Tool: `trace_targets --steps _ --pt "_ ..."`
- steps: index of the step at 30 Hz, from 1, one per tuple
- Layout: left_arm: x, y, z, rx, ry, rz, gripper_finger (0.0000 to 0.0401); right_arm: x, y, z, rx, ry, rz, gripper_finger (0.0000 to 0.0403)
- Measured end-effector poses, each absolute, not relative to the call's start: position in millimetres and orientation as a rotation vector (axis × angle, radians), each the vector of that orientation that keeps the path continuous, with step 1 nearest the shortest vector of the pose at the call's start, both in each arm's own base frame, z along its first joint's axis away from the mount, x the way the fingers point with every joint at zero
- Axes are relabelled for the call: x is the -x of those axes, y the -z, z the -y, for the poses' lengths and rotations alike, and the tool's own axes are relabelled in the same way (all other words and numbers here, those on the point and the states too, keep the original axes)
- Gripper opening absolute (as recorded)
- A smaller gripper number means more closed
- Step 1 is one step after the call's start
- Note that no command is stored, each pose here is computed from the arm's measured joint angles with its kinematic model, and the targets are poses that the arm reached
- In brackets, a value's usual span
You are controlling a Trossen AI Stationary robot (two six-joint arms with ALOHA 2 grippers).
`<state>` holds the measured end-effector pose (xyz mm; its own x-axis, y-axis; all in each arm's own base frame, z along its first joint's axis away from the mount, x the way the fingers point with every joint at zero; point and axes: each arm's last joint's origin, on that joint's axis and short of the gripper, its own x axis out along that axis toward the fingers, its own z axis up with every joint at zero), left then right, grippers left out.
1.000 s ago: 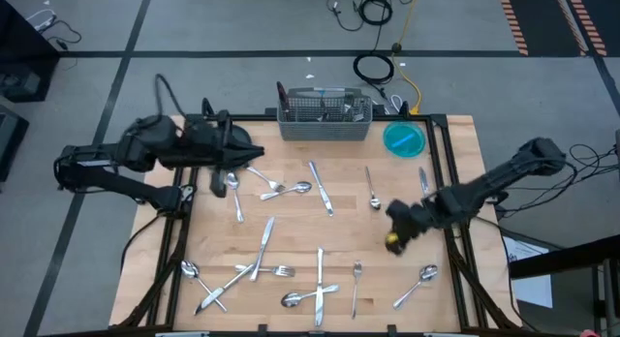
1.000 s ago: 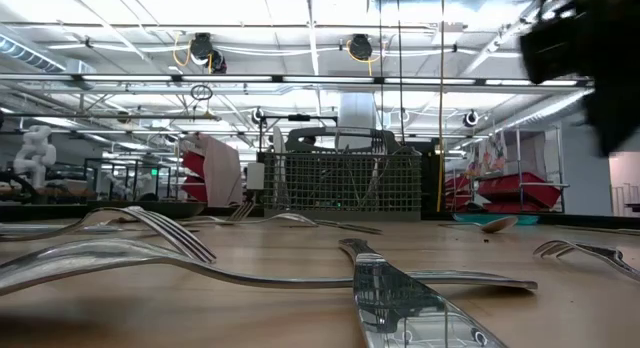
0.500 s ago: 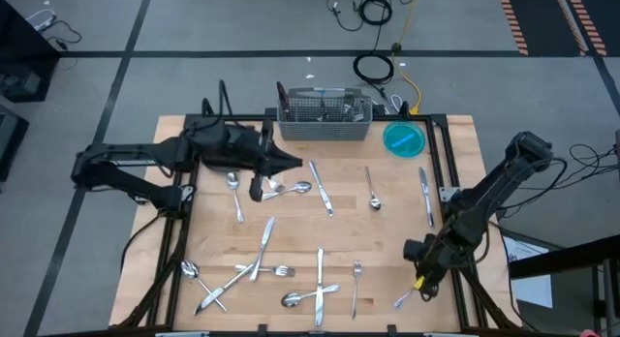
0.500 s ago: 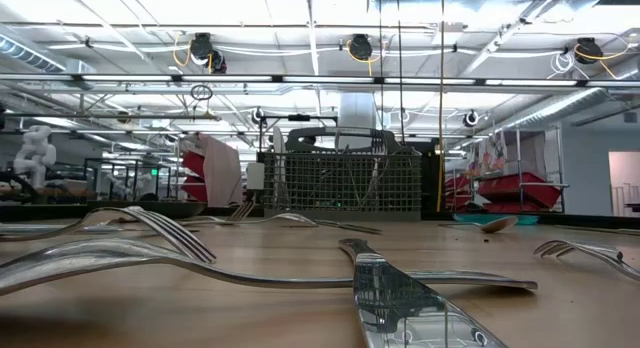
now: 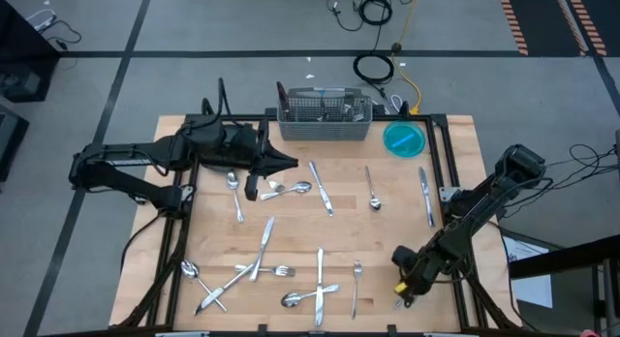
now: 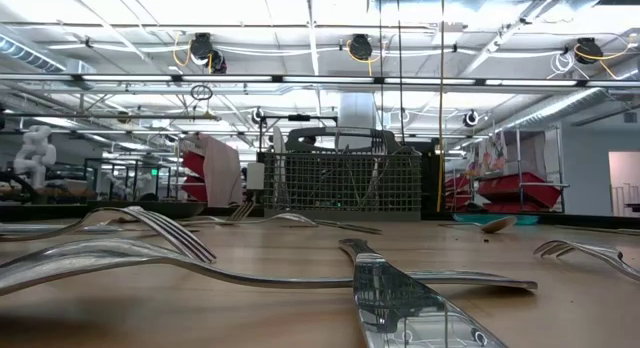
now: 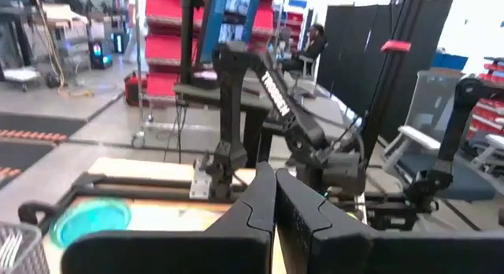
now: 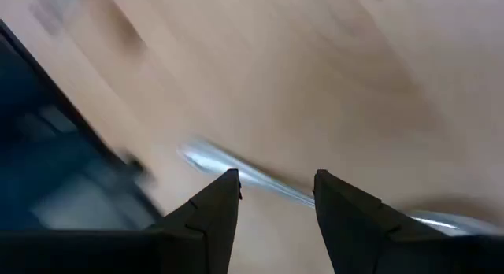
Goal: Sort silverware
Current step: Put the spoon into the silverware organizer
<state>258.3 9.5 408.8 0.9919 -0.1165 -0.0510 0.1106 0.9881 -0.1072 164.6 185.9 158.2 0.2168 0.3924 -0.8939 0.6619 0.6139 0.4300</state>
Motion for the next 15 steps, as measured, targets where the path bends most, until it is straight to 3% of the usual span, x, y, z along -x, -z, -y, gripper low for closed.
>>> trace_targets --steps 7,15 --pt "-258 -408 -9 0.106 0.114 -0.069 0.0011 -180 -154 -206 -1.37 0.347 -1.207 0.0155" --pt "-258 -404 -9 0.103 0.148 -0.104 0.0011 -171 -187 -239 -1.355 0.337 -1.378 0.0155"
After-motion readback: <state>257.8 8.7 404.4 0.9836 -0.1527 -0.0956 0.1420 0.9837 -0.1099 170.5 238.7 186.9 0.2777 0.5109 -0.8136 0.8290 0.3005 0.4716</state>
